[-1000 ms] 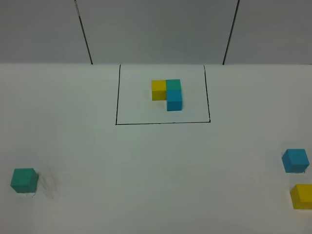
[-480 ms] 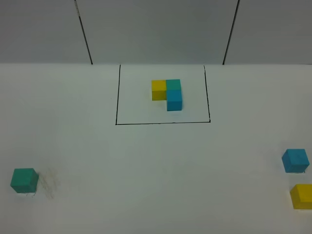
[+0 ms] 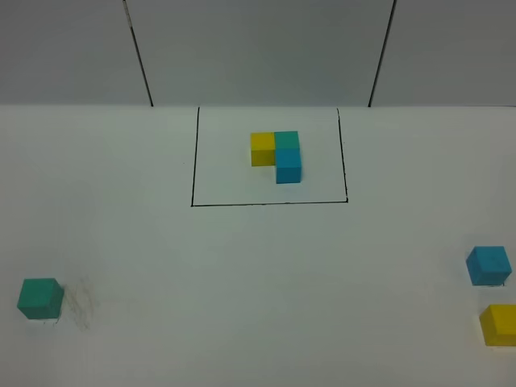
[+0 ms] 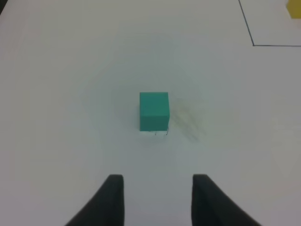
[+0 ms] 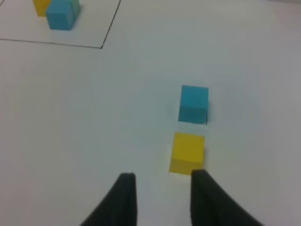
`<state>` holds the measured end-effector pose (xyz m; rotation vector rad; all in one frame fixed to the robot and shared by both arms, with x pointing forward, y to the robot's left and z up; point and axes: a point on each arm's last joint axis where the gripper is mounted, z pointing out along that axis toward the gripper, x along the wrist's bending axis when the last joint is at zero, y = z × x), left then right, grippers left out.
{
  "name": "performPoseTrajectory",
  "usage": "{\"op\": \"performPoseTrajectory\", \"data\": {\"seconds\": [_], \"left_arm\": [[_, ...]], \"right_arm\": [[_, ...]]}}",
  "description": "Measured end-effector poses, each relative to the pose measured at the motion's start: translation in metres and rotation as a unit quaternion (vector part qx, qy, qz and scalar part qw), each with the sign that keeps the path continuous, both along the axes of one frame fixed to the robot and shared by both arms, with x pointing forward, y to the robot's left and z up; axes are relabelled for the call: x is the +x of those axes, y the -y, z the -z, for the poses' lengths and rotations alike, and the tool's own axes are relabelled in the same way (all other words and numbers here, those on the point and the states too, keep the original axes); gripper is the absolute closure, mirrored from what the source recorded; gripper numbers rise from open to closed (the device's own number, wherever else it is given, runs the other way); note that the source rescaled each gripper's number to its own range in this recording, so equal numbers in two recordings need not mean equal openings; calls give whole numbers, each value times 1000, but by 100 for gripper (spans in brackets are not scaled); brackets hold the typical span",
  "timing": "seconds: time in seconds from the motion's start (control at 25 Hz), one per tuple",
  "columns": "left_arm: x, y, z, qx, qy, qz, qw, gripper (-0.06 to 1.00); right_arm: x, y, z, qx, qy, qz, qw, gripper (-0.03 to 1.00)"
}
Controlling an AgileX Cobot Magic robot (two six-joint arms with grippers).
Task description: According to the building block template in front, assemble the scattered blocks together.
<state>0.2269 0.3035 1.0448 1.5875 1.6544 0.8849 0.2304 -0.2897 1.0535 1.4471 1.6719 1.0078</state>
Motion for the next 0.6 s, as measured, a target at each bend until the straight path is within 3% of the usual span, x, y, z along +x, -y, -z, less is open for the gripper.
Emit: {"op": "performPoseTrajectory", "data": {"seconds": [0.12, 0.36, 0.48, 0.6], "left_arm": [[5, 1, 0, -4, -19, 3, 1000, 71], [34, 1, -18, -12, -70, -2, 997, 10], [58, 1, -34, -21, -108, -10, 994, -4], [86, 1, -49, -21, -146, -12, 989, -6]], "right_arm": [[0, 0, 0, 0, 0, 0, 1000, 97], [0, 0, 0, 0, 0, 0, 1000, 97], [0, 0, 0, 0, 0, 0, 1000, 97], [0, 0, 0, 0, 0, 0, 1000, 97]]}}
